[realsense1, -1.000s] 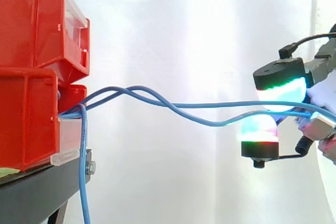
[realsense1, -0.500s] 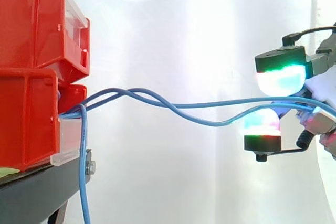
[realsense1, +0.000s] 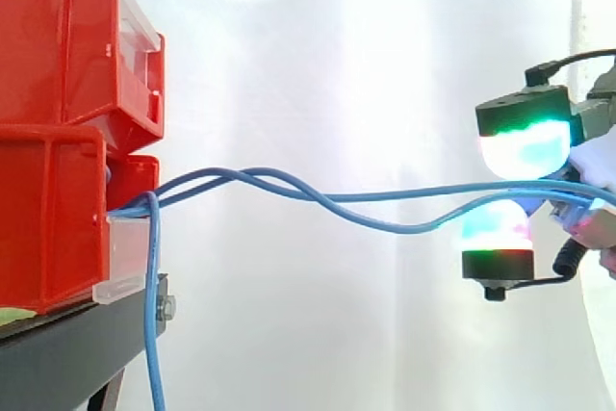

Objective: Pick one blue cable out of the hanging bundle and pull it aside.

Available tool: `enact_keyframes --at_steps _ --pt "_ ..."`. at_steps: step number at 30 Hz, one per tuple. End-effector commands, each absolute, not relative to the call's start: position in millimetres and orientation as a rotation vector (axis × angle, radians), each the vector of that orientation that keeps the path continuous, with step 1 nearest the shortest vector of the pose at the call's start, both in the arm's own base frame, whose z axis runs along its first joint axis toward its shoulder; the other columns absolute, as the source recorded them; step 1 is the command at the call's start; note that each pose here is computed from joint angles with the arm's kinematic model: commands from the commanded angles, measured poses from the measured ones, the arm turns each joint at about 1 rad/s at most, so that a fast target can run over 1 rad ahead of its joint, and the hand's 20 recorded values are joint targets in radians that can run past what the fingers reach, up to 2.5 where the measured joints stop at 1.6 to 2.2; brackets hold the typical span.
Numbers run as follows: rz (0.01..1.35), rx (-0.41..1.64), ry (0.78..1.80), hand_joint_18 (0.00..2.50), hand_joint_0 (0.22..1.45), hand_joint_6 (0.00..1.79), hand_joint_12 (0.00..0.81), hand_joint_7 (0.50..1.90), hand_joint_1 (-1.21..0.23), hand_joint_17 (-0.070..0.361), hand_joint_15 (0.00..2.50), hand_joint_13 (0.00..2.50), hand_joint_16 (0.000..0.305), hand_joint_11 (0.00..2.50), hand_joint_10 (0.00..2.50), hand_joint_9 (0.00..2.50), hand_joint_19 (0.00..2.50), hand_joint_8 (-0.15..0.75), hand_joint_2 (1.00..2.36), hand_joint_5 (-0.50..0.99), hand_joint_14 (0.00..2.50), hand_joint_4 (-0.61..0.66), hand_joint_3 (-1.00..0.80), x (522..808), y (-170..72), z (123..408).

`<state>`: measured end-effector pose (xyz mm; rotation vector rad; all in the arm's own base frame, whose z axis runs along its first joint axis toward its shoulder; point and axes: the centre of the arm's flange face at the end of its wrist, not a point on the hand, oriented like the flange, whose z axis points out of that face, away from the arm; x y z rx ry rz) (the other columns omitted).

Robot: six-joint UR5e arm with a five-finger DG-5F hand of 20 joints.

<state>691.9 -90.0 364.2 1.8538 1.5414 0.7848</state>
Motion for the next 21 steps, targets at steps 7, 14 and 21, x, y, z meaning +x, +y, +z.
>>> enact_keyframes --at_steps 7,14,21 --pt "0.802 1.908 1.65 0.85 0.56 0.87 0.335 0.83 -0.77 0.106 0.66 1.12 0.047 0.56 0.02 1.3 0.74 0.245 1.0 -0.05 0.03 -0.01 -0.5 680.8 -85.5 363.3" --pt "0.829 1.912 1.649 0.86 0.61 0.88 0.336 0.85 -0.82 0.103 0.66 1.13 0.046 0.57 0.03 1.3 0.74 0.243 1.01 -0.05 0.03 -0.01 -0.39 680.9 -89.4 366.9" --pt "0.828 1.916 1.641 0.87 0.61 0.9 0.332 0.78 -0.84 0.104 0.66 1.13 0.046 0.58 0.02 1.29 0.73 0.238 1.01 -0.05 0.03 0.01 -0.36 680.4 -94.5 367.5"
